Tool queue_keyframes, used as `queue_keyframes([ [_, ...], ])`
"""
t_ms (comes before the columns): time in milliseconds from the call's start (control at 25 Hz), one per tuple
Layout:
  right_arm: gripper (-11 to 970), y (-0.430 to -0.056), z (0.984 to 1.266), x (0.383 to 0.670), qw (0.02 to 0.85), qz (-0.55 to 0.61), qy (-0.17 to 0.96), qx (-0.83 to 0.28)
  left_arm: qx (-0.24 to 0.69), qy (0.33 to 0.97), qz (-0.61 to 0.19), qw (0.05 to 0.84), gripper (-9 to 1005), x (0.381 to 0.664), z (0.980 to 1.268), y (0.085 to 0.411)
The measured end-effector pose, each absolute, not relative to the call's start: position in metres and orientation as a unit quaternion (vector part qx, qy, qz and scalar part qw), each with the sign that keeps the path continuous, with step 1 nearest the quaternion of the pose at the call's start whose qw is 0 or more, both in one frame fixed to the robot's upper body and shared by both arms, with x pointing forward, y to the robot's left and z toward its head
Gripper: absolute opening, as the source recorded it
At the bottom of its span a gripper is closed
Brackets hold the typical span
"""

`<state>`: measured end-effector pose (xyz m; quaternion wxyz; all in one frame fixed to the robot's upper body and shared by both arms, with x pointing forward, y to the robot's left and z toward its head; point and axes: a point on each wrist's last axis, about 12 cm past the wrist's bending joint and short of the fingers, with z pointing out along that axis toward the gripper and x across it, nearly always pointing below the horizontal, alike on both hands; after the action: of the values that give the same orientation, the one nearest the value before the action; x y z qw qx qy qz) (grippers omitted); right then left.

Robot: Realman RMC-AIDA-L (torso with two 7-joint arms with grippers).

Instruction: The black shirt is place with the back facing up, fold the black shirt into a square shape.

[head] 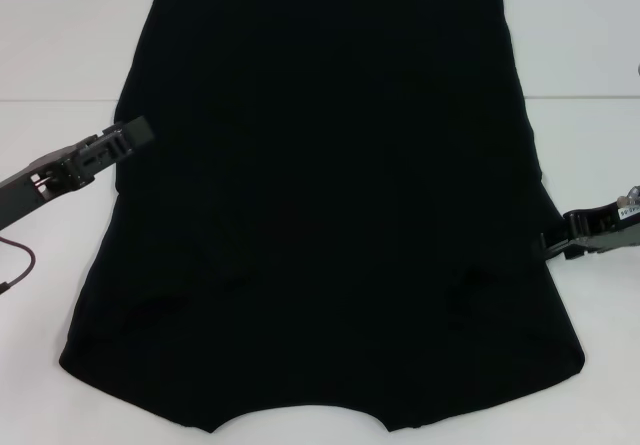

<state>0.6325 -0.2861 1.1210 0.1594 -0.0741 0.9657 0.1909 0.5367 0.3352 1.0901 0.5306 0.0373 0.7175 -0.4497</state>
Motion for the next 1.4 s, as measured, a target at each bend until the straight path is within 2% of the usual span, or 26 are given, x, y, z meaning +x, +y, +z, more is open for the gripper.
queue_keyframes([
  [600,508,-0.291,1.101,0.621,0.142,0.258,0.956,0.01,0.043,0.719,-0.448,0.53,576,0.541,1.091,0.333],
  [1040,508,-0.286,1.09,0.62,0.152,0.266,0.952,0.023,0.04,0.719,-0.446,0.531,576,0.54,1.09,0.334],
  [1400,507,-0.286,1.092,0.627,0.181,0.258,0.949,0.028,0.036,0.719,-0.447,0.531,576,0.539,1.089,0.335],
])
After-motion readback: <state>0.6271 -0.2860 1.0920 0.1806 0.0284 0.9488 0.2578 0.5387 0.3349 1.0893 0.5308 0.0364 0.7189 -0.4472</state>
